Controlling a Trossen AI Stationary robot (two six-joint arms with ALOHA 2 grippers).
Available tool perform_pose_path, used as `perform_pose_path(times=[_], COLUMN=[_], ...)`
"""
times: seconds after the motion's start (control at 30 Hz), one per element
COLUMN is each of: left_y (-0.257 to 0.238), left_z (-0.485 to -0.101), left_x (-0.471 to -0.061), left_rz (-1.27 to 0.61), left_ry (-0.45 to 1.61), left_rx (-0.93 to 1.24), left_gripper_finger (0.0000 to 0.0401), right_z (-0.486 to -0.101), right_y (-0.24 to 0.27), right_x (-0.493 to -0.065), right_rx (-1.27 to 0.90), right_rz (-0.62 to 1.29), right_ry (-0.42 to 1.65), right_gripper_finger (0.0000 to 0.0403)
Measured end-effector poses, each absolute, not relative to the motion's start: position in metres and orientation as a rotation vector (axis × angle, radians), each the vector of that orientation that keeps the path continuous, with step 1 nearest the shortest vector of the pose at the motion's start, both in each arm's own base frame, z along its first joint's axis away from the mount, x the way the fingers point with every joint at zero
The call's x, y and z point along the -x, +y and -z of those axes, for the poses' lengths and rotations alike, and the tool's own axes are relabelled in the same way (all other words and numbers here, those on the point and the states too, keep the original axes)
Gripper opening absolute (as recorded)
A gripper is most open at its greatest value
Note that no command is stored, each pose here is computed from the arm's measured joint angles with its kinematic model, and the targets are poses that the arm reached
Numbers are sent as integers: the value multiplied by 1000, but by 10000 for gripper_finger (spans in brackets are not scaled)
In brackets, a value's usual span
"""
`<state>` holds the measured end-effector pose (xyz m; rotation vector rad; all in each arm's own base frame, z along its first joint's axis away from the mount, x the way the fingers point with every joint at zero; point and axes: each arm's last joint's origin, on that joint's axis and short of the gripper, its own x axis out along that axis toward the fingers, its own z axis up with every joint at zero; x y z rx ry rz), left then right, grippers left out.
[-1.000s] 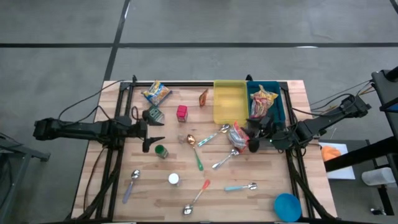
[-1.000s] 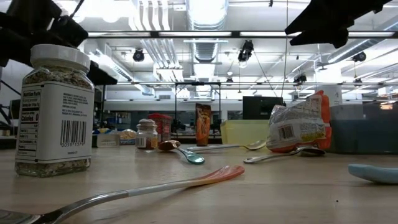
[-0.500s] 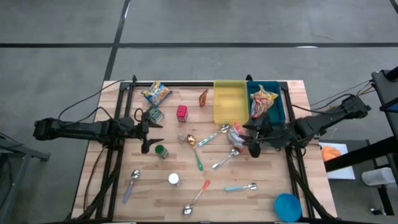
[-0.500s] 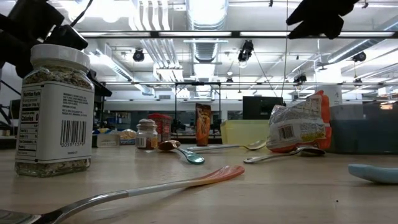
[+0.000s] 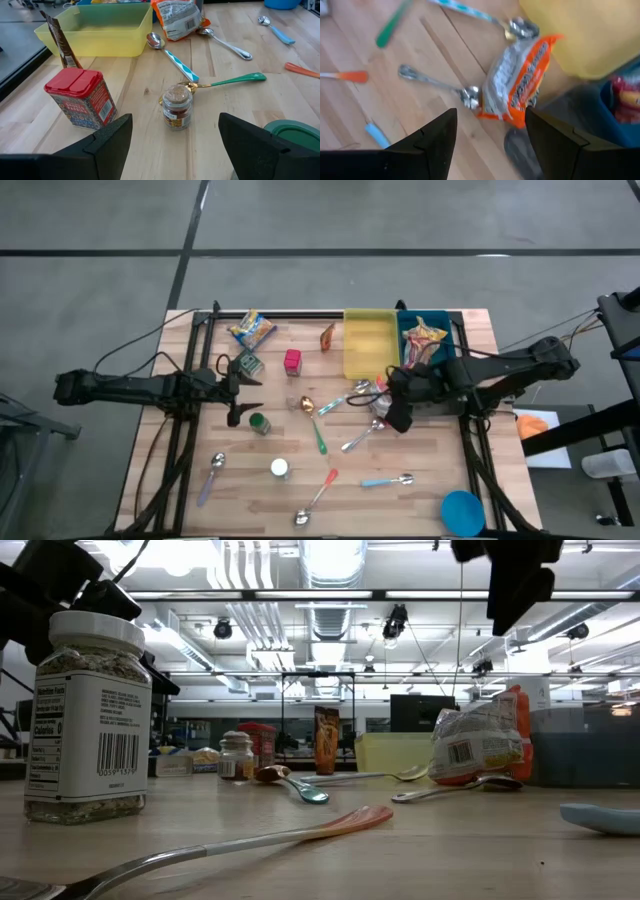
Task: Pick & Place Food Item
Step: Put the orange noodle pack into the blue bin
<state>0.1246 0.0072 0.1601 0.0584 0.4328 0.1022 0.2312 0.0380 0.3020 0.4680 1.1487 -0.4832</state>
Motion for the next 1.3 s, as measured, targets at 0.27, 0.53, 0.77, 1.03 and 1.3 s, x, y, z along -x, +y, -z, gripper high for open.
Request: perform_pose_path(times=[0.27, 0.53, 0.77, 1.03, 1.3], left_y=[7, 7, 7, 7, 7], left_z=[-160, -160, -160, -159, -158], left_x=[-125, -125, -124, -124, -124], left_rz=[-102, -103, -103, -102, -102], left_ry=[434, 435, 436, 450, 454], left_rx=[-58, -56, -56, -57, -58], left_gripper_finger=[301, 301, 301, 300, 300], right_z=[-287, -271, -254, -237, -225], right_y=[11, -10, -10, -10, -10], right_x=[-243, -244, -242, -237, -235], right_rx=[-486, -463, -356, -376, -324], right_rz=[447, 347, 223, 206, 157], right_ry=[1279, 1329, 1358, 1396, 1390], right_gripper_finger=[231, 231, 231, 231, 231])
